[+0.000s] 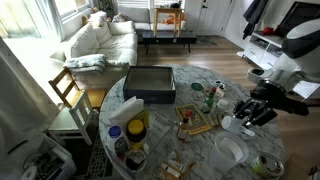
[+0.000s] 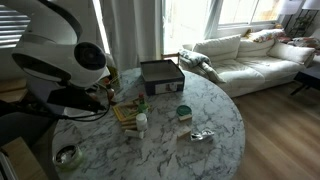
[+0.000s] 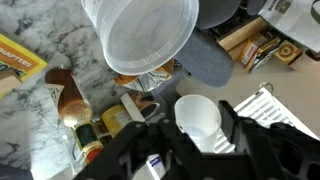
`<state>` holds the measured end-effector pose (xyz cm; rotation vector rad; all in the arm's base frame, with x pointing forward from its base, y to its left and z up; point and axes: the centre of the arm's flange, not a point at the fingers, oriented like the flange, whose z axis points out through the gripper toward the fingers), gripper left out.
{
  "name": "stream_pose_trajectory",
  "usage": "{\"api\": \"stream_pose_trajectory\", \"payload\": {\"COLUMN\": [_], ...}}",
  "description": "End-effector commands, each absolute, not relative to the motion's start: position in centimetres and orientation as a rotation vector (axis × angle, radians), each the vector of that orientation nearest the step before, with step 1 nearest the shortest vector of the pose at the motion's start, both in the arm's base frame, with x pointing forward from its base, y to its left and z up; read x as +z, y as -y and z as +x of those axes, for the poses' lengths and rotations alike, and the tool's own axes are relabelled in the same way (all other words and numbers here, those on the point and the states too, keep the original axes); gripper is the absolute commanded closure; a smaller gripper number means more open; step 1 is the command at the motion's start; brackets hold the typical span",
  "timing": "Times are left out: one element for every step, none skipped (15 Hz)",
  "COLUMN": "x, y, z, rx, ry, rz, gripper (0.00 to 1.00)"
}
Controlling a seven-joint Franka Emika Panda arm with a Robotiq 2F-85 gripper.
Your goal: Pour the contents in the clear measuring cup into the clear cup on the left
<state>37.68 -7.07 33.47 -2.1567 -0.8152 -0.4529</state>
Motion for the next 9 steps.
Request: {"api": "stream_pose_trajectory", "payload": {"x": [36.7, 37.3, 37.9, 38.3, 38.7, 38.9, 39.1, 38.9, 38.8], "y": [7.6, 7.8, 8.0, 8.2, 8.4, 8.6, 8.9, 9.0, 8.6], "z": [39.1, 39.7, 40.3, 40.8, 41.3, 41.6, 41.8, 41.9, 40.9], "rx": [-0.253, -0.201, -0.150, -0.097, -0.045, 0.012, 0.069, 0.128, 0.001], "ry": [0.712, 0.694, 0.671, 0.647, 0.625, 0.599, 0.572, 0.536, 0.579], "rz": [-2.280, -2.324, -2.369, -2.406, -2.441, -2.465, -2.484, -2.490, -2.478], "gripper": [0.78, 0.78, 0.78, 0.78, 0.78, 0.78, 0.78, 0.78, 0.78]}}
